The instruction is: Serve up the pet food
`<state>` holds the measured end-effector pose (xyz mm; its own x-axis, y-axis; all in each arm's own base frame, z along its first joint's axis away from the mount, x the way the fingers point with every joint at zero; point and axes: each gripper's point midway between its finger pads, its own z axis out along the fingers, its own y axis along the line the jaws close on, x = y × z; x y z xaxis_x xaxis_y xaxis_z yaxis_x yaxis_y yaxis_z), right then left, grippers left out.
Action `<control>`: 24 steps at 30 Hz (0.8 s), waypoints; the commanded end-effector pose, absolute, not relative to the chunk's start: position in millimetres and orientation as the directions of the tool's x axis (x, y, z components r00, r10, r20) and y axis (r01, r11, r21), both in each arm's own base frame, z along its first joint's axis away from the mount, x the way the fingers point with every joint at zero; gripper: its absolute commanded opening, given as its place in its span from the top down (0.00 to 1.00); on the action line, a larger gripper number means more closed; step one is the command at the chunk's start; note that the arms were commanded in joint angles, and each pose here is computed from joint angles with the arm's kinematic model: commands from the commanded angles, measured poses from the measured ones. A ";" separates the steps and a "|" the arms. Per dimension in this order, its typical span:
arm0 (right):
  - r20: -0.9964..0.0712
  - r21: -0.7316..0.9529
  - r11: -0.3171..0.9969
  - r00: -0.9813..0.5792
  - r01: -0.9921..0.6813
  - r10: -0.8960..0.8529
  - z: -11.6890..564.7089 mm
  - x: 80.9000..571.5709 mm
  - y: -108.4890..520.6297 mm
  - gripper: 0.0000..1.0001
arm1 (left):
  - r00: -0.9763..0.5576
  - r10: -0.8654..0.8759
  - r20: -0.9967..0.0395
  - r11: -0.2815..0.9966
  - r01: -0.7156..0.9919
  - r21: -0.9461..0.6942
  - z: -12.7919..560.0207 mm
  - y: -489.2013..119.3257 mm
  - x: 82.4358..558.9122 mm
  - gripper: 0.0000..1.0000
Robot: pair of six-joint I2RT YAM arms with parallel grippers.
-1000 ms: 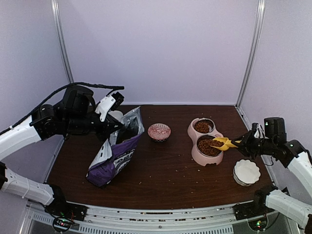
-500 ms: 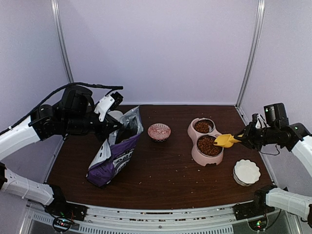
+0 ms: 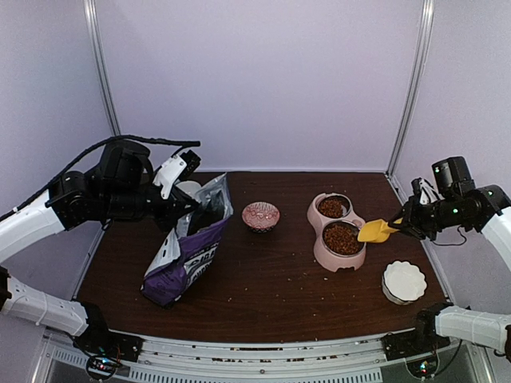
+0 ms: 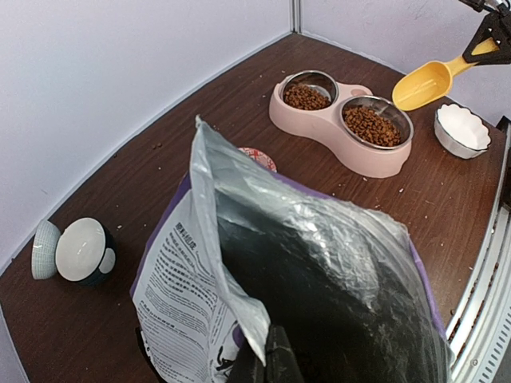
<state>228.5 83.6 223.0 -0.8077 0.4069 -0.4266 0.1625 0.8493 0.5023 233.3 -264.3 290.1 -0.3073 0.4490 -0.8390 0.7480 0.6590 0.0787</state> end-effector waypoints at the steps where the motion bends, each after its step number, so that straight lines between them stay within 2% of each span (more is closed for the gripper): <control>1: -0.507 0.583 0.812 -0.784 -0.007 0.358 263.0 234.3 107.5 0.88 | -0.280 0.428 -0.859 0.652 0.754 0.079 298.5 -265.0 233.9 1.00; 8: -0.523 0.789 0.547 -0.774 -0.281 0.357 326.3 219.2 189.8 0.87 | -0.260 0.458 -0.850 0.577 0.814 0.061 291.8 -278.5 224.9 1.00; 12: -0.531 0.828 0.392 -0.784 -0.400 0.321 355.3 196.7 240.0 0.87 | -0.243 0.469 -0.849 0.522 0.852 0.045 290.0 -286.6 216.5 1.00; 20: -0.610 0.778 0.298 -0.780 -0.554 0.143 388.8 151.5 314.7 0.87 | -0.202 0.502 -0.841 0.402 0.916 0.020 281.8 -307.3 193.5 1.00; 24: -0.619 0.759 0.321 -0.781 -0.566 0.087 379.1 145.3 329.7 0.87 | -0.191 0.518 -0.834 0.385 0.923 0.027 277.6 -311.7 188.9 1.00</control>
